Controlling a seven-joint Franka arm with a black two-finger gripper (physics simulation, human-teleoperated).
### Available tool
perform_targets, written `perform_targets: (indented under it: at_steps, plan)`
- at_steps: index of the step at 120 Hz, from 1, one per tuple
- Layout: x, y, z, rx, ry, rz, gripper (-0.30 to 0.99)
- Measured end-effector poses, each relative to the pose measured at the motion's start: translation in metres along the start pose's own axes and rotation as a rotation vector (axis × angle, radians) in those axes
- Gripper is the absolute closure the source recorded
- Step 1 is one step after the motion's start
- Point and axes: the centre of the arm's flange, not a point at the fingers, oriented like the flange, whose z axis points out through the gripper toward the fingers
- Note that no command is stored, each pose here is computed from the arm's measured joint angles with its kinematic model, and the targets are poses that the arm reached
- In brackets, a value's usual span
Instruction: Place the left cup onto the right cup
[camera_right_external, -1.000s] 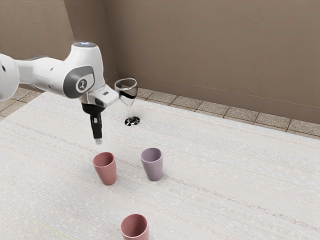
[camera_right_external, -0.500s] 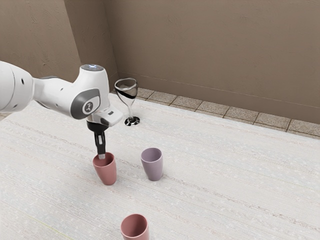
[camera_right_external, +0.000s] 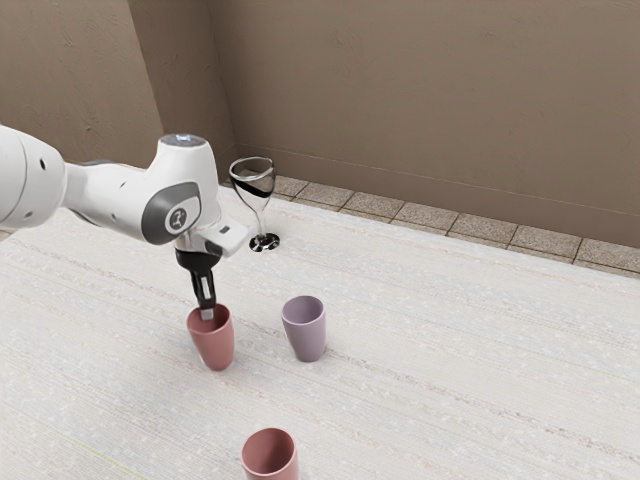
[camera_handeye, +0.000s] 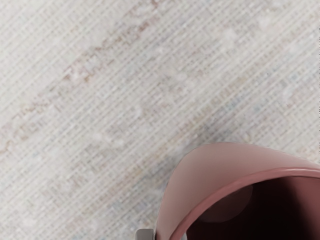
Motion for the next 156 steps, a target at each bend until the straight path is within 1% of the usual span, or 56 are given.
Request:
perform_targets:
  at_steps: [22,36,60,79,89,111,156]
  plan:
    - [0.013,0.007,-0.056,0.058,0.062,0.01,0.78]
    - [0.024,0.009,-0.095,0.085,0.09,0.015,0.78]
    - [0.047,0.023,-0.141,0.105,0.106,0.042,0.79]
    - [0.069,0.048,-0.146,0.107,0.085,0.089,0.79]
    - [0.082,0.054,-0.147,0.119,0.073,0.109,0.79]
    - [0.112,0.059,-0.142,0.139,0.059,0.135,0.79]
    - [0.141,0.064,-0.124,0.14,0.038,0.152,0.79]
